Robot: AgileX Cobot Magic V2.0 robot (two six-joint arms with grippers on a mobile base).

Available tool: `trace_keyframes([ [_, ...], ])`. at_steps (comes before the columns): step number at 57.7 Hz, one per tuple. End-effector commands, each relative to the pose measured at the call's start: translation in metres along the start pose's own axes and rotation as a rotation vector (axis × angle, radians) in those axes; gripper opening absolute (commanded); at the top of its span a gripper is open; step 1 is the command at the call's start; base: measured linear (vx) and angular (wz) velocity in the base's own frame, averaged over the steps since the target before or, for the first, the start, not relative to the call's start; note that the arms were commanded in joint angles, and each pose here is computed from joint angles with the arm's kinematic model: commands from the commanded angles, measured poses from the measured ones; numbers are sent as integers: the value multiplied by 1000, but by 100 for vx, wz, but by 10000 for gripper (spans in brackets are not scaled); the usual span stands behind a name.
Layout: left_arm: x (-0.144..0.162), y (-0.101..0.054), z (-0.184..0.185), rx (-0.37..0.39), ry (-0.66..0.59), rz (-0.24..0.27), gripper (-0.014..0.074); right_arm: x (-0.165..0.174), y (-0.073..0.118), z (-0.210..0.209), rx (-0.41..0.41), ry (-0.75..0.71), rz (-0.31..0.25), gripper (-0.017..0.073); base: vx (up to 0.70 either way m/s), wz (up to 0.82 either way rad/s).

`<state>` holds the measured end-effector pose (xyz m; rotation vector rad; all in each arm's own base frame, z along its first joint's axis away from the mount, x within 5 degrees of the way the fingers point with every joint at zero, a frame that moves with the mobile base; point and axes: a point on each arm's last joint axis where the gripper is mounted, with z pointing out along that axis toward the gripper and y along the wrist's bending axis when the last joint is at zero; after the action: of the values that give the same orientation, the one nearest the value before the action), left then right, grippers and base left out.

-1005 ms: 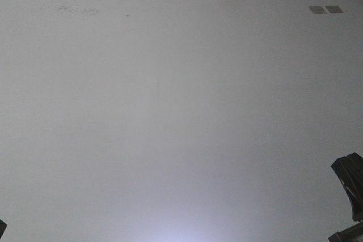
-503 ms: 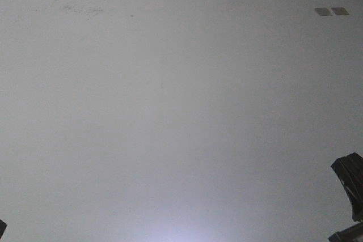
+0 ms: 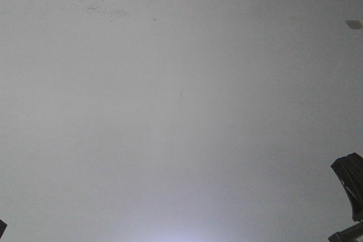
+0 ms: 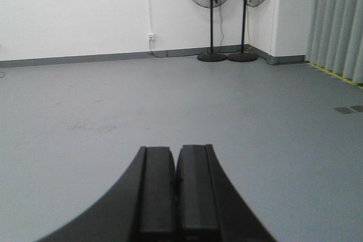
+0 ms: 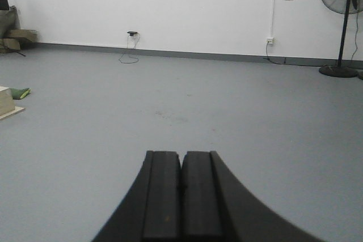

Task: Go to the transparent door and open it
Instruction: 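Turn the base toward the white-framed glass door, then drive the base forward up to the glass door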

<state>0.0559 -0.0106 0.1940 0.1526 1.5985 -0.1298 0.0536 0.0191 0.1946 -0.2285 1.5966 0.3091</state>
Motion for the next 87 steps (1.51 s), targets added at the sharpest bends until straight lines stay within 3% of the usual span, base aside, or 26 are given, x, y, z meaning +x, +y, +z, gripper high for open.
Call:
trace_keyframes([
  [1,-3,1,0,-4,-72,-6,-6,-6,0,-1,0,-90,-2,-4,20,23],
  [87,-3,1,0,-4,-72,-6,-6,-6,0,-1,0,-90,-2,-4,33,34],
])
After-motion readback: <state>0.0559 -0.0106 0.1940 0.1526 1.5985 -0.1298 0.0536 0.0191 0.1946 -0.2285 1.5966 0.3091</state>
